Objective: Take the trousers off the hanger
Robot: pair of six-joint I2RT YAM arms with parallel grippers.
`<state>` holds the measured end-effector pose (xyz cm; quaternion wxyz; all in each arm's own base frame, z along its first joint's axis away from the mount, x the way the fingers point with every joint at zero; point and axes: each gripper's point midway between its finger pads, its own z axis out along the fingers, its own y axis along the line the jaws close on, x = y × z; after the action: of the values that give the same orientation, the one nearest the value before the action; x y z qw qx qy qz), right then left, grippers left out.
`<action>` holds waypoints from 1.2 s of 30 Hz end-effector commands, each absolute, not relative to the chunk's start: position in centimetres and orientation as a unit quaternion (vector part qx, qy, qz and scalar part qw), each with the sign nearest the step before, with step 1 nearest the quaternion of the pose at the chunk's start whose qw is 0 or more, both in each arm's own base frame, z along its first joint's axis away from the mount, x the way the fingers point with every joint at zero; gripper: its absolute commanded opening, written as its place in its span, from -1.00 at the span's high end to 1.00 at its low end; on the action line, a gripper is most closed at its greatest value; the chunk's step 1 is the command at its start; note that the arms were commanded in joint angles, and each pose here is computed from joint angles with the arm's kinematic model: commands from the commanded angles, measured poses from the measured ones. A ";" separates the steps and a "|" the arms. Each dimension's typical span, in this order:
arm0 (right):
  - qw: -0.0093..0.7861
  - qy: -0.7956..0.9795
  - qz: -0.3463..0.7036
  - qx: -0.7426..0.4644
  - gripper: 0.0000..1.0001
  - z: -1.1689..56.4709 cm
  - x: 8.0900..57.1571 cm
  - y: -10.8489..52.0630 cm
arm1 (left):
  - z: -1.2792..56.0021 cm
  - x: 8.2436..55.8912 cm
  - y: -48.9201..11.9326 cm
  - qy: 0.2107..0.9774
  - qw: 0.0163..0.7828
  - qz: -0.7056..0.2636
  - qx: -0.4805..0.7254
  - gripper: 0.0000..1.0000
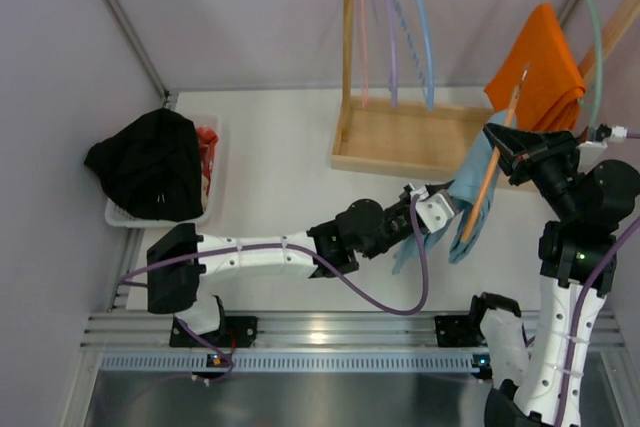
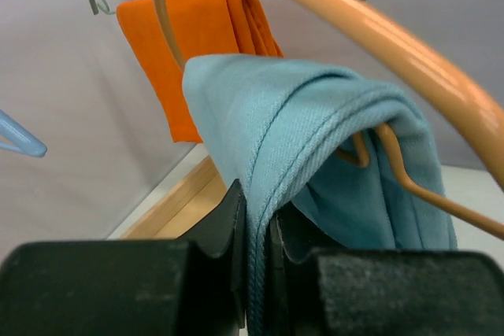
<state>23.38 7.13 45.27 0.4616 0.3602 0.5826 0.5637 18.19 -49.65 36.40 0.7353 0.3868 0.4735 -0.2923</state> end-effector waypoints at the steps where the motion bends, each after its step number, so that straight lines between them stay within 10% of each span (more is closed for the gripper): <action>1: 0.493 0.598 0.558 0.296 1.00 44.7 22.7 7.9 | 47.3 17.1 -45.8 0.393 0.798 -0.327 0.319 1.00; 36: 0.402 0.693 0.514 0.307 1.00 29.5 22.8 8.6 | 68.5 15.6 -33.5 0.305 0.881 -0.314 0.181 1.00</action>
<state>22.49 9.01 32.43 0.4102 0.2985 0.6746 0.5362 18.63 -47.20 43.27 0.7107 0.4708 0.4821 -0.2018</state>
